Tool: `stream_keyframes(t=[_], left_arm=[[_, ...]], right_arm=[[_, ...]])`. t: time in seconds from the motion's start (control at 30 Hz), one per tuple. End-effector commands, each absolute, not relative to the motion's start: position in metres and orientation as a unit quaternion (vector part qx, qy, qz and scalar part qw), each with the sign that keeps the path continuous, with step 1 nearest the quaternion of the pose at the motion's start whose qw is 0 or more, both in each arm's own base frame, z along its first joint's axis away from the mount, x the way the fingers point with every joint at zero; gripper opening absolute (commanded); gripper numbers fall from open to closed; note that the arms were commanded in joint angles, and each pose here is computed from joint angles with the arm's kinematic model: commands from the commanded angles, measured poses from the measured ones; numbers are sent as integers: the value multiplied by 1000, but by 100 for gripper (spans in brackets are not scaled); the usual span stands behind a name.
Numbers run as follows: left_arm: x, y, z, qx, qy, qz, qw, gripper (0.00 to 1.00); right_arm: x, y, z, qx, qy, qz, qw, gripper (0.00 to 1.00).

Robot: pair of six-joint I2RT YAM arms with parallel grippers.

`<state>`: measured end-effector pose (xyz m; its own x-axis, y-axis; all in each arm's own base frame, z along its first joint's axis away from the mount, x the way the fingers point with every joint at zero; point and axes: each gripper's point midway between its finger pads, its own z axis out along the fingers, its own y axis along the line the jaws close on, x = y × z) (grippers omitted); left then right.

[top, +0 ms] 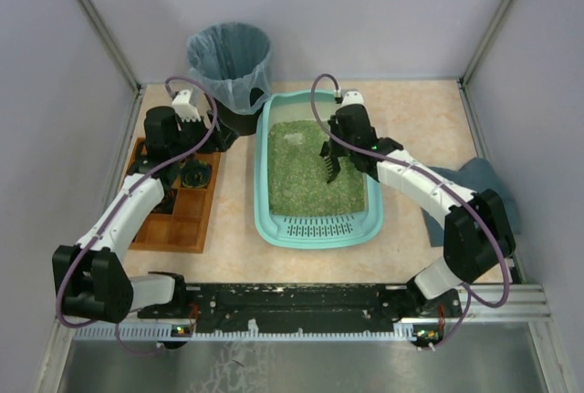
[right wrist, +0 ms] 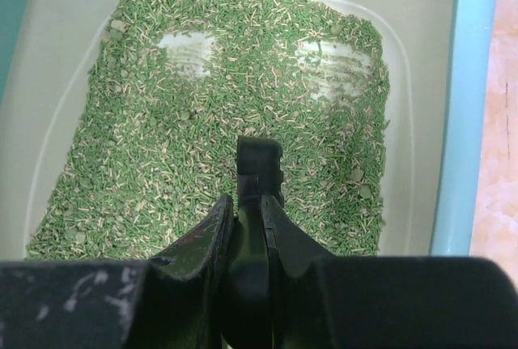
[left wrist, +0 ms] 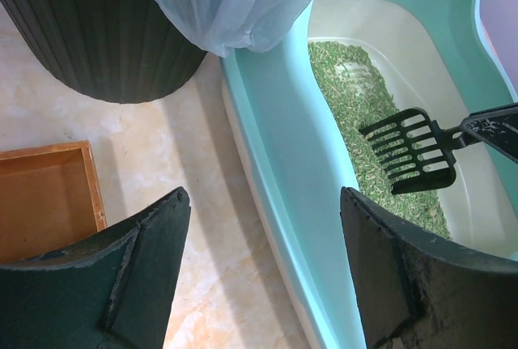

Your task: Clean the litter box

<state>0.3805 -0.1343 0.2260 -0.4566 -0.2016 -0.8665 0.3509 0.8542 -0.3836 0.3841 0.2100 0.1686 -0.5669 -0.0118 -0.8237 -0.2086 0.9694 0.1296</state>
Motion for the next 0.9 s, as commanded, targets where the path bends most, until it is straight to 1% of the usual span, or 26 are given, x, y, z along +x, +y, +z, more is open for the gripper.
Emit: stream_keyframes(t=[0.0,0.07,0.17,0.3,0.37,0.5,0.57,0.67,0.77,0.87], left_arm=[[383,-134,231,54,804,-260,531,80],[382,-133,231,54,804,-260,533,80],[381,-133,234,56,801,-259,537,82],[380,-130,240,53,797,-254,545,90],[381,-128,243,51,795,-249,550,94],[379,-128,248,56,790,-248,558,100],[378,-124,252,51,786,-240,567,100],[372,-118,264,46,773,-224,592,100],[359,-119,276,62,744,-221,628,100],[340,-133,281,108,722,-213,650,100]], right_arm=[[375,215,157,-60,890,130,432,17],[378,206,169,-50,885,123,447,28],[381,191,193,-34,874,116,470,50],[380,176,222,-24,862,109,495,71],[376,172,238,-25,853,112,509,75],[363,167,272,-48,832,125,538,78],[354,161,285,-63,827,123,545,79],[342,152,299,-82,813,116,565,83],[331,141,301,-68,788,123,600,85],[324,121,300,-22,780,133,611,89]])
